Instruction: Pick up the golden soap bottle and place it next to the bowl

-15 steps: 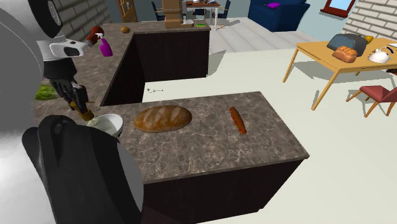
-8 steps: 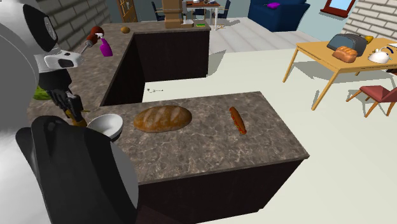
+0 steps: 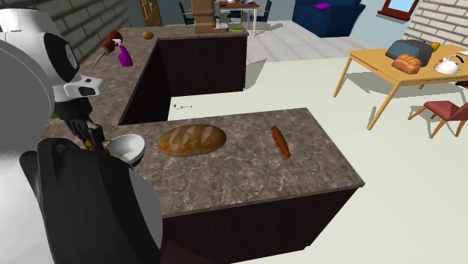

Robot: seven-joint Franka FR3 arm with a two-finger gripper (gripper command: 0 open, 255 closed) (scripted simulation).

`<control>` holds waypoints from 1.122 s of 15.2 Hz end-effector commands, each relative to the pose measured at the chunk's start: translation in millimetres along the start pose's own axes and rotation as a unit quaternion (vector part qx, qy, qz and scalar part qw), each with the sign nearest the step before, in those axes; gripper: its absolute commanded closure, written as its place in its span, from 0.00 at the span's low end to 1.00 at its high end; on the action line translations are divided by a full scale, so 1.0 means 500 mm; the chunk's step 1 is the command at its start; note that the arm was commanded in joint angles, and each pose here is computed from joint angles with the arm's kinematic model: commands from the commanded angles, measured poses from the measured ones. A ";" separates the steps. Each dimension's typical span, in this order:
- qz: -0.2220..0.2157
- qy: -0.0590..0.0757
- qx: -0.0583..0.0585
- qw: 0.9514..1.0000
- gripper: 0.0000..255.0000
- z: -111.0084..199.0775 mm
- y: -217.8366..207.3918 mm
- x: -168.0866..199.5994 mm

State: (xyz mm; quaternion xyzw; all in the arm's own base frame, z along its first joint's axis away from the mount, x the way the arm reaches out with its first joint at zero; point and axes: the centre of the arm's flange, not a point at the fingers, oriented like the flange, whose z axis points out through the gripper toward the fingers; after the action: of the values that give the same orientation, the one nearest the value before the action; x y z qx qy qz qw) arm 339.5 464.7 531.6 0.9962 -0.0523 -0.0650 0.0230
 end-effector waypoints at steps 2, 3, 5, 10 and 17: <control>0.000 0.000 0.000 1.000 1.00 0.031 0.000 0.003; 0.000 0.000 0.000 1.000 1.00 0.042 0.000 0.004; 0.000 0.000 0.000 1.000 1.00 0.063 -0.001 0.007; 0.000 0.000 0.000 1.000 1.00 0.115 -0.004 0.014; 0.000 0.000 0.000 1.000 1.00 0.171 -0.007 0.021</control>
State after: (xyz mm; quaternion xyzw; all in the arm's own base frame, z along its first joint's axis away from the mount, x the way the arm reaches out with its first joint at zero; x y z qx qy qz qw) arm 339.1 463.7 446.8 0.9962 -0.0523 -0.0651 0.0231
